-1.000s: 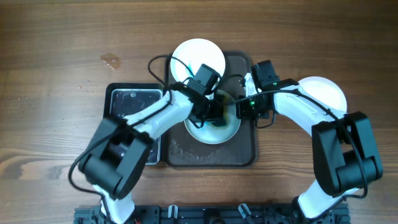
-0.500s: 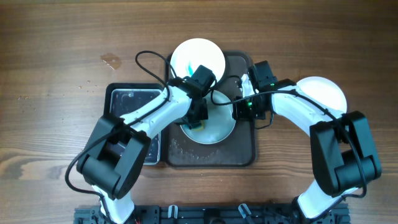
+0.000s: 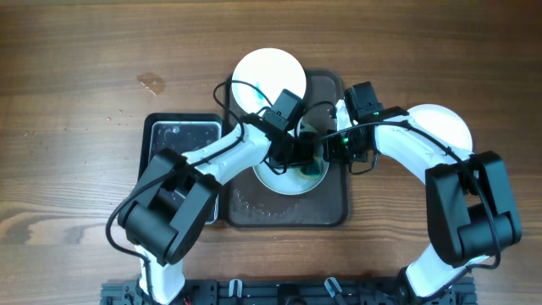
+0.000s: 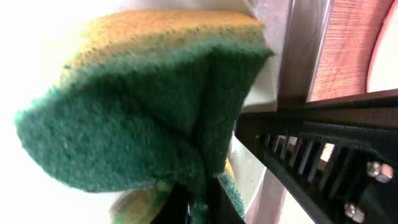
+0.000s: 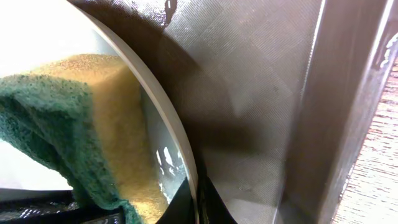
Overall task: Clean dirty plates on tray and stack at the side
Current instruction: 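Scrub the plate's blue stain with the sponge while right gripper holds rim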
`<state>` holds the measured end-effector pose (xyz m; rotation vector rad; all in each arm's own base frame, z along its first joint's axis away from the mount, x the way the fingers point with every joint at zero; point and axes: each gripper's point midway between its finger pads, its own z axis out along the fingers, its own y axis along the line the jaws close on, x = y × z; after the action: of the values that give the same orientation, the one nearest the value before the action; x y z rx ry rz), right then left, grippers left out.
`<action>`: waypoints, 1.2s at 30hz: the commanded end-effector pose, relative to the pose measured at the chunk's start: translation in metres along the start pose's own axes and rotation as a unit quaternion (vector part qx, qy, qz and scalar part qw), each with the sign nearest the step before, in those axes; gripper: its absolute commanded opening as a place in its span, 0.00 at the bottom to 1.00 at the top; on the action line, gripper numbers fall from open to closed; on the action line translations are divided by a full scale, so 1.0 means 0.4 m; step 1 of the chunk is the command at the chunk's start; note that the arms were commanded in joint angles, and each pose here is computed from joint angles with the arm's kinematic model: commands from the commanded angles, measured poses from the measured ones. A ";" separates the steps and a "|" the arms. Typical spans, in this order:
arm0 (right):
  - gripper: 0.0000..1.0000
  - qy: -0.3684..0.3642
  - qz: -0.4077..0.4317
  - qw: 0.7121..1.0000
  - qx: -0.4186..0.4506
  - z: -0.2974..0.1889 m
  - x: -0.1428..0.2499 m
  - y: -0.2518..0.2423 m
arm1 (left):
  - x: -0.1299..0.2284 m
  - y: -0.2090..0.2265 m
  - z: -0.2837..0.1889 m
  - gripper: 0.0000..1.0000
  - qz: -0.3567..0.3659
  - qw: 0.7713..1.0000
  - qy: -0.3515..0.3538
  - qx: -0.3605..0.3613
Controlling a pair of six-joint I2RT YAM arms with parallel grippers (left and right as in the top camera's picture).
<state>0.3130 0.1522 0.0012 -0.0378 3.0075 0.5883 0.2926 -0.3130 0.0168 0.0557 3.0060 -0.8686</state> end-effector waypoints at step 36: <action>0.04 0.009 -0.006 1.000 0.000 0.013 0.010 0.008 | -0.018 0.338 -0.223 0.04 -0.054 0.941 -0.077 -0.326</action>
<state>0.3064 0.1665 0.0032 -0.0868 3.0116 0.6445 0.2919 -0.1890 0.0186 -0.1709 3.0854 -0.0960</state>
